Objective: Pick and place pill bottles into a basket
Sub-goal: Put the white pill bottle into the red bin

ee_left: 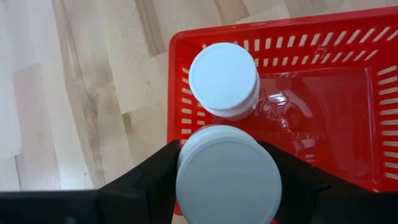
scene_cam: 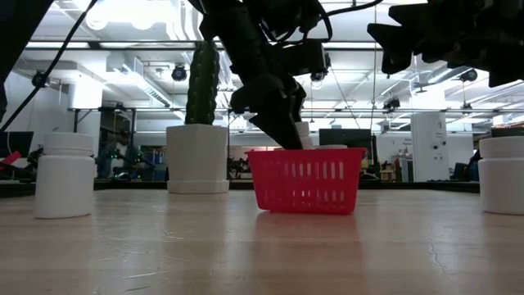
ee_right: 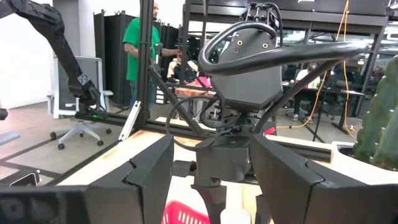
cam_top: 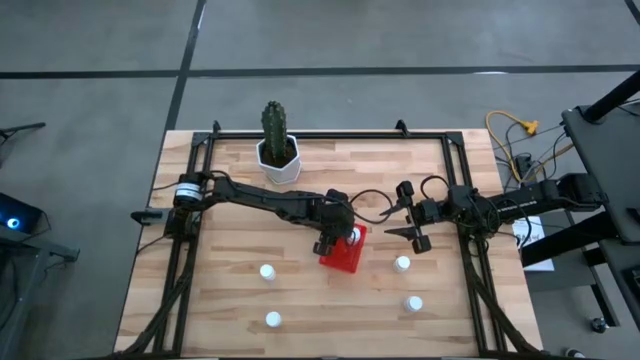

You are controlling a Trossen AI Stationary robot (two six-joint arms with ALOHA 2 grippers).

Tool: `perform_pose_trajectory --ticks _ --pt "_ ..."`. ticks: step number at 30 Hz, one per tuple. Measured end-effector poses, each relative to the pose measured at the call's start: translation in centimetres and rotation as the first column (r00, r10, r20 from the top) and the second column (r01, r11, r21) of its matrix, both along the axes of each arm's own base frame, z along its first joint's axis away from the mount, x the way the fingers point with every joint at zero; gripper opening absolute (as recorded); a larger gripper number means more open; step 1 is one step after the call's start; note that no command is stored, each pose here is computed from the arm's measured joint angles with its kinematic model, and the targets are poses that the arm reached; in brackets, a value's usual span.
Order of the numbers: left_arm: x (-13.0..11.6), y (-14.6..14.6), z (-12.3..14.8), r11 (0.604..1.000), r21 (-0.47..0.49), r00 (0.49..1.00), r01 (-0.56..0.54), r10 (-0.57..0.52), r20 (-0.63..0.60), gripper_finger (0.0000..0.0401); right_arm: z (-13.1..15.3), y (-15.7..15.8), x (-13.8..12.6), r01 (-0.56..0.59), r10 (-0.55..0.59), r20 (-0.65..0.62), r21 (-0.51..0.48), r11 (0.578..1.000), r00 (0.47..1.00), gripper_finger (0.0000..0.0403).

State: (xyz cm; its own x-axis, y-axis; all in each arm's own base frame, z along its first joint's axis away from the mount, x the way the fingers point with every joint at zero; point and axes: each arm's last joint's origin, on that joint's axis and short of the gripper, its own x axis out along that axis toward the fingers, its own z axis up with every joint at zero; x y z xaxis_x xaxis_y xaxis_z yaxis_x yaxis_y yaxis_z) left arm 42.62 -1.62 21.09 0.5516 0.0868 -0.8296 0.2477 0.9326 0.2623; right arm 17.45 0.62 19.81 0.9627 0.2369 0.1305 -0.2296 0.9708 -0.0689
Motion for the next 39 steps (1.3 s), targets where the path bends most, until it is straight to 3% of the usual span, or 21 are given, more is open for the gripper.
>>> perform_pose_trajectory --ticks 17,28,39 --pt "-0.06 0.0 0.07 1.0 -0.011 1.0 -0.014 0.014 -0.009 0.019 0.0 -0.01 0.0 0.002 -0.002 -0.001 0.004 1.0 1.0 0.0203" --pt "-0.13 0.0 0.02 1.0 -0.011 1.0 -0.016 0.016 -0.018 0.0266 0.0 -0.01 0.0 0.002 -0.002 0.0 0.001 1.0 1.0 0.0203" --pt "-0.15 0.19 0.1 0.998 0.056 0.999 -0.035 0.036 -0.015 0.0274 0.0 0.0 0.0 0.001 -0.001 0.0 0.001 1.0 1.0 0.0203"
